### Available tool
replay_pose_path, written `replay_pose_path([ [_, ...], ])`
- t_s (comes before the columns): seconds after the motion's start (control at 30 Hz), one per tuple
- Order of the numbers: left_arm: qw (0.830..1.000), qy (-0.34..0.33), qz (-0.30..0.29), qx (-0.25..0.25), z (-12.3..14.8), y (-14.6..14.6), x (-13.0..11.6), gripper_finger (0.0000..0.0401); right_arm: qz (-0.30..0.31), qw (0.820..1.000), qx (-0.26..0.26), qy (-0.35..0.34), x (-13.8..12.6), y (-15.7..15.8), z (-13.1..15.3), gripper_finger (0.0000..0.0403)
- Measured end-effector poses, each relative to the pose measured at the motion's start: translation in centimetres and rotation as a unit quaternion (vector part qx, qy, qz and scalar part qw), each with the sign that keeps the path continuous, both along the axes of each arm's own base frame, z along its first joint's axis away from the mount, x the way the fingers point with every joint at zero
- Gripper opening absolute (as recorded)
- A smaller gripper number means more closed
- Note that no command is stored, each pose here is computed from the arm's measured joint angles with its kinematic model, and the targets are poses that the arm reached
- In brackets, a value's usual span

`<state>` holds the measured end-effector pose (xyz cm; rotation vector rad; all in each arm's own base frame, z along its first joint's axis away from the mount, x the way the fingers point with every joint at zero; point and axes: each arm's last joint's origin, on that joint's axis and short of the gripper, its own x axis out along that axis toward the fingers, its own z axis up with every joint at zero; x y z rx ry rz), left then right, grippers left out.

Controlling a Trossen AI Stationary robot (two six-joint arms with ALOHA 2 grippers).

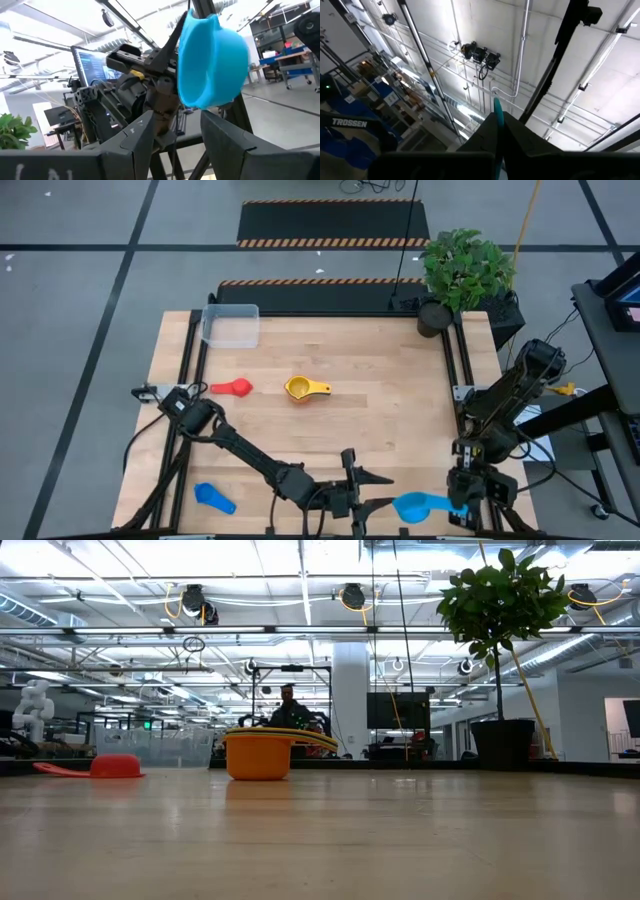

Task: Nest measuring cups in basket
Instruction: Stack the light blue measuring cup on top of the yellow measuring cup

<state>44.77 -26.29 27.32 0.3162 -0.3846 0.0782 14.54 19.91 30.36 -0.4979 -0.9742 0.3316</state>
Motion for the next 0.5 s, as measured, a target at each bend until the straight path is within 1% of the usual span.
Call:
replay_pose_path([
  [0.1, 1.0, -0.001, 0.002, 0.007, 0.03, -0.11, -0.08, 0.0165, -0.001, 1.0, 0.001, 0.001, 0.0, -0.02, 0.02, 0.0],
  [0.33, 1.0, -0.01, -0.002, -0.004, 0.21, -0.14, -0.2, 0.0165, -0.002, 1.0, 0.002, 0.001, 0.01, -0.03, 0.02, 0.0],
  [0.4, 1.0, -0.01, -0.002, -0.003, 0.2, -0.16, -0.2, 0.0158, -0.003, 1.0, 0.002, 0.002, 0.01, -0.04, 0.02, 0.0],
  [0.5, 1.0, -0.011, -0.006, -0.002, 0.21, -0.17, -0.2, 0.0133, -0.003, 1.0, 0.002, 0.002, 0.01, -0.04, 0.02, 0.0],
])
